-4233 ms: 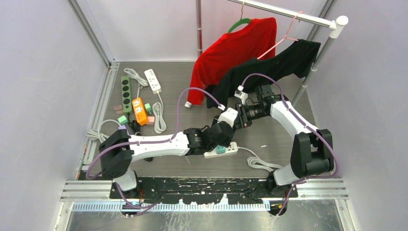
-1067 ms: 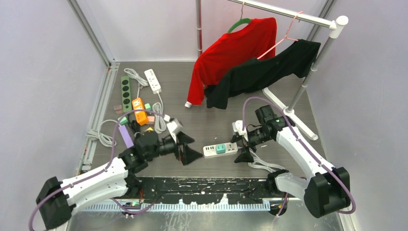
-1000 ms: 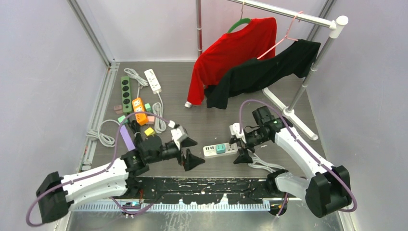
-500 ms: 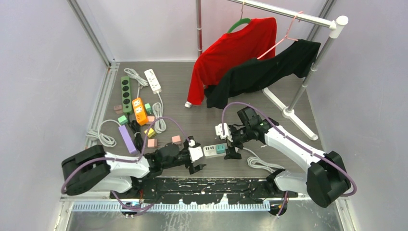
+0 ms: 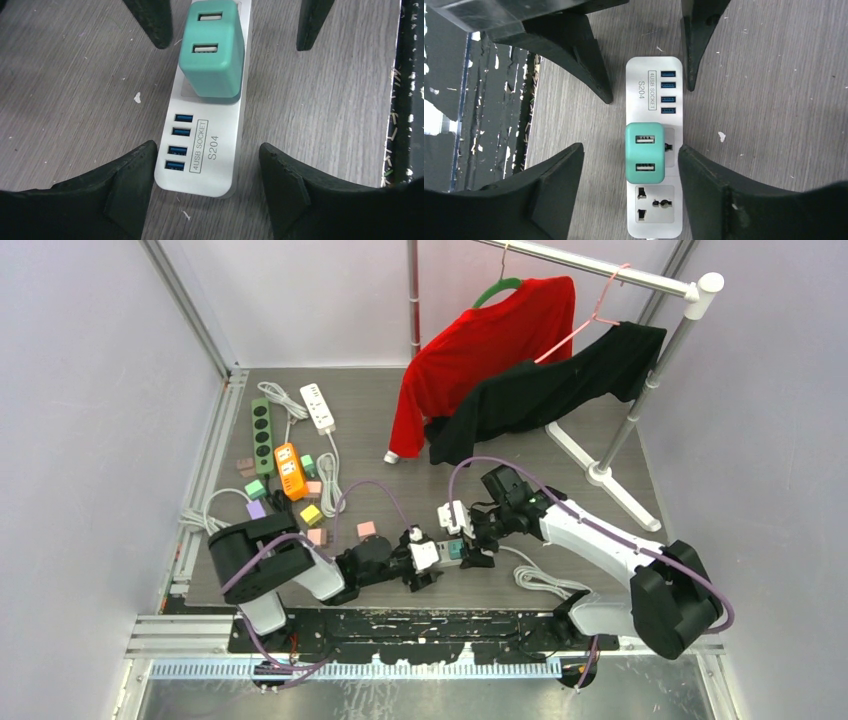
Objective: Pull the plug off the socket
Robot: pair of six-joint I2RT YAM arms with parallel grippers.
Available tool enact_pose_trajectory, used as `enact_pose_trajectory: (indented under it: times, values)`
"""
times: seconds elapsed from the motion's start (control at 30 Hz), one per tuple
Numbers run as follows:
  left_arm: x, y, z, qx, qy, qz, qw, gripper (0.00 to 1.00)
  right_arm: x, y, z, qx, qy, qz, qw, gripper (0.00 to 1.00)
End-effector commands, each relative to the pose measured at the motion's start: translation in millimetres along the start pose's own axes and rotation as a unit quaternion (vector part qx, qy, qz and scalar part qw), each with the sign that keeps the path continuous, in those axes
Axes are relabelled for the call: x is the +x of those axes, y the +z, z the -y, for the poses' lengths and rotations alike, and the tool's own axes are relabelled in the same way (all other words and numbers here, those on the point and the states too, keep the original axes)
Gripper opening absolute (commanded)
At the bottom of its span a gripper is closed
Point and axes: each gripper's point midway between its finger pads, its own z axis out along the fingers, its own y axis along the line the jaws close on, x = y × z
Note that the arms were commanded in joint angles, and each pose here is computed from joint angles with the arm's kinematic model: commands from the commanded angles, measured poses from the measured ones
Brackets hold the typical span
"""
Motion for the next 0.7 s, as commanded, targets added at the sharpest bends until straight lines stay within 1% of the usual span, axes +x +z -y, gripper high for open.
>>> enact_pose_trajectory:
  times: [0.0,0.17,0.3,0.5,0.53,0.63,0.67]
  values:
    - [-41,10,-15,-0.024,-0.004,0.094,0.995,0.73,0,7,2,0.001,-0.017,-0.001,1.000,0.70]
    - [-33,13,-16,-0.014,-0.018,0.093,0.995,0.69,1,12,-1,-0.011,-0.023,-0.006,1.000,0.61]
    - [-28,18,-14,0.002,-0.027,0.091,0.995,0.65,-2,12,-4,-0.021,-0.025,0.000,0.999,0.48]
    - [-21,23,-8,0.021,-0.038,0.084,0.995,0.49,0,12,-8,-0.032,-0.028,-0.002,0.999,0.31]
    - [-20,24,-7,0.023,-0.040,0.084,0.995,0.43,0,12,-8,-0.032,-0.028,-0.003,0.999,0.29]
    - [-18,25,-6,0.027,-0.045,0.082,0.995,0.10,-2,12,-8,-0.036,-0.023,-0.002,0.999,0.16]
    - [-17,26,-5,0.029,-0.045,0.081,0.995,0.02,-3,12,-8,-0.037,-0.018,0.001,0.999,0.11]
